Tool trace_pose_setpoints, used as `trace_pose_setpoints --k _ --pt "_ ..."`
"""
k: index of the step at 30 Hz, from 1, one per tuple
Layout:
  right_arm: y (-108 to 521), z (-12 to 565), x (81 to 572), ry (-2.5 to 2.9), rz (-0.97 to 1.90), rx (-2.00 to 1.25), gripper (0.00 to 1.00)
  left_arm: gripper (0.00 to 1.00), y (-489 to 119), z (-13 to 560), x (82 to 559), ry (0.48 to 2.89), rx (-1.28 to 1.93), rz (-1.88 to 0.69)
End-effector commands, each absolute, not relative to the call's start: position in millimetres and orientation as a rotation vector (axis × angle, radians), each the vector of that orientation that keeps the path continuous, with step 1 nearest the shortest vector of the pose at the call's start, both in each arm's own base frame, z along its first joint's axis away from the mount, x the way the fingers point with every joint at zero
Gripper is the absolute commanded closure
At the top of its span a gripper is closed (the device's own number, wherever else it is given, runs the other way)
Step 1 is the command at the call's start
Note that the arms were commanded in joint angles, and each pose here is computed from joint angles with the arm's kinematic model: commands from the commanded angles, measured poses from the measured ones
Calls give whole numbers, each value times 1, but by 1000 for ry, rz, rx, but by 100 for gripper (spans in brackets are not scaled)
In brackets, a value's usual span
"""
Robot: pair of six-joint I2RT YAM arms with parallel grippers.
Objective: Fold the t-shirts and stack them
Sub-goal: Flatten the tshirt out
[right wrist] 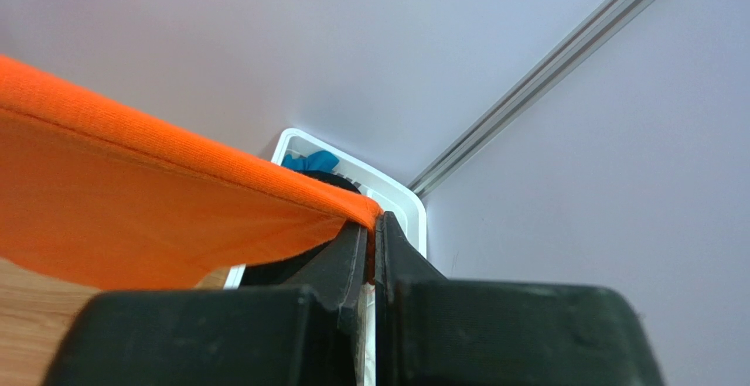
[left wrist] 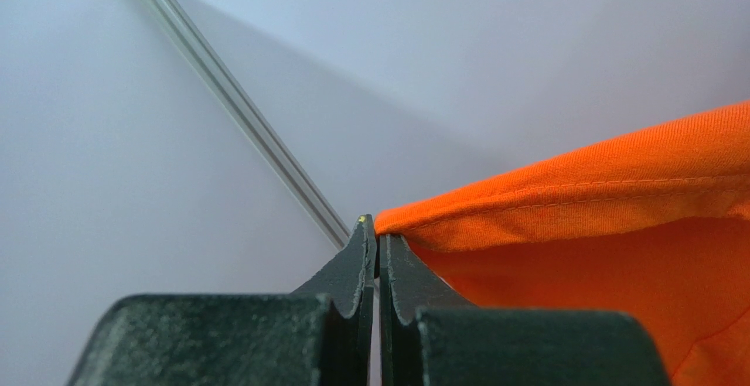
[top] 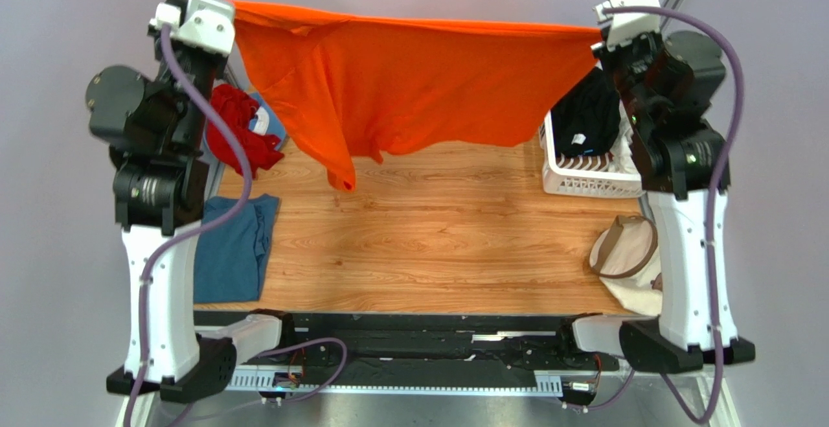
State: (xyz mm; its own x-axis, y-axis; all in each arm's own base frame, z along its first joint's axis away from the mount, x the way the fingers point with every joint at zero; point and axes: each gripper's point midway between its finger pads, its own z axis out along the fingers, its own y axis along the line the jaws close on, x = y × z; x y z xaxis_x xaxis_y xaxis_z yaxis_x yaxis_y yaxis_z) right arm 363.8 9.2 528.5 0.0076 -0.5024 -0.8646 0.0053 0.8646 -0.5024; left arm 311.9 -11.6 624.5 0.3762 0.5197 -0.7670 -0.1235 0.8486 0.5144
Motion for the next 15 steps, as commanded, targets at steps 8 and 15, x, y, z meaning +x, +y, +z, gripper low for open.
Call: trace_pose_setpoints --k 8,15 --pt "-23 539 332 1504 -524 -288 100 100 32 661 291 1013 249 666" --pt "-22 524 427 1564 -547 -300 100 100 51 630 444 1132 257 739"
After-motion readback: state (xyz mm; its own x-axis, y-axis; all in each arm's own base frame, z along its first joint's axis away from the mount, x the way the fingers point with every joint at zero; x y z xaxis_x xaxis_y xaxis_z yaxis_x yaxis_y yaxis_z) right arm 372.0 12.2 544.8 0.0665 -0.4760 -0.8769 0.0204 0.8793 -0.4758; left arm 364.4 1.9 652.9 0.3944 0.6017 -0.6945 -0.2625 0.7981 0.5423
